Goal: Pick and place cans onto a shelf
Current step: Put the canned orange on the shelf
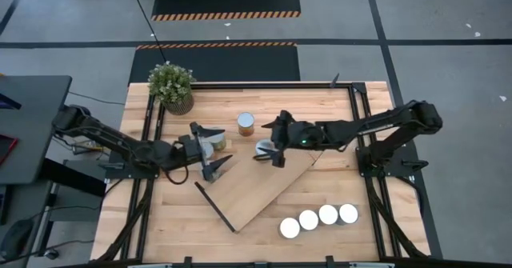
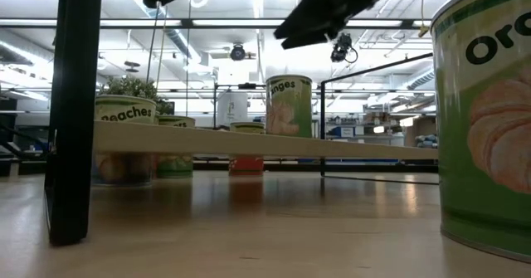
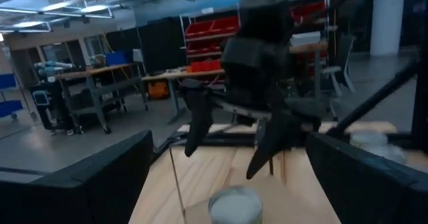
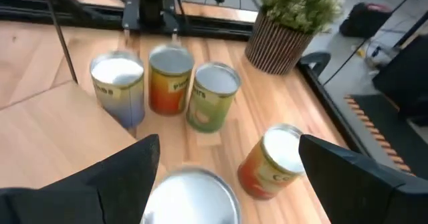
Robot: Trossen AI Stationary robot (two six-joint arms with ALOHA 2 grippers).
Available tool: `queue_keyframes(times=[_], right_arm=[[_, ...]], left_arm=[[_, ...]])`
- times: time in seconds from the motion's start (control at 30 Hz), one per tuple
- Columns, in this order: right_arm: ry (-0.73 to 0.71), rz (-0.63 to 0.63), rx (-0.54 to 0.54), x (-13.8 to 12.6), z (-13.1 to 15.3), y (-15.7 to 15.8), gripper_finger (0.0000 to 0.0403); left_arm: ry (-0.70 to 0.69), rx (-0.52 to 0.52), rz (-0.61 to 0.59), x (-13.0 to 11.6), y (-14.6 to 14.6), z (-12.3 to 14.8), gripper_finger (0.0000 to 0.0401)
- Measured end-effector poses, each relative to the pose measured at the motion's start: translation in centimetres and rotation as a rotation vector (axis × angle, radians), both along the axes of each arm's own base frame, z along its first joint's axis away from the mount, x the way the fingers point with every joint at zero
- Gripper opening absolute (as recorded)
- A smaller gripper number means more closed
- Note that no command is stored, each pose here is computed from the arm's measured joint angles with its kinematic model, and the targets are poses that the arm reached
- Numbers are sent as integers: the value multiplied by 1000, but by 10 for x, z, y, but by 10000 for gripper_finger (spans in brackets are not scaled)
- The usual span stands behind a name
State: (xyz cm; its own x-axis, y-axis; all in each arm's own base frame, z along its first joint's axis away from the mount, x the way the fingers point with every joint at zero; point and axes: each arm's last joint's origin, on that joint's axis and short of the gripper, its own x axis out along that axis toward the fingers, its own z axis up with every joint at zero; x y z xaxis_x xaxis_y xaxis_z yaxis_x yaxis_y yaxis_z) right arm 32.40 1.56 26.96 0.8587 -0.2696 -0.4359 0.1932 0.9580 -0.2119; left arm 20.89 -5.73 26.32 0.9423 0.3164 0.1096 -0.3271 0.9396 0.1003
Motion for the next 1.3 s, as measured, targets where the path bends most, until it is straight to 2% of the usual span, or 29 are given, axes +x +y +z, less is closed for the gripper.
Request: queue_keyframes(times=[0.33, 0.63, 0.8, 1.0, 1.3], right_arm=[[127, 60, 8, 39, -7, 16, 366], [351, 7, -42, 64, -17, 19, 366], [455, -44, -122, 63, -20, 23, 366], [507, -110, -176, 52, -18, 31, 366], [650, -303, -300, 23, -19, 34, 366]], left_arm=[[-66, -22, -38, -33, 3, -2, 400], [-78, -54, -49, -36, 3, -2, 400], [-77, -53, -49, -36, 3, -2, 400], [-69, -51, -50, -35, 3, -3, 400], [-57, -47, -50, -35, 3, -4, 400]])
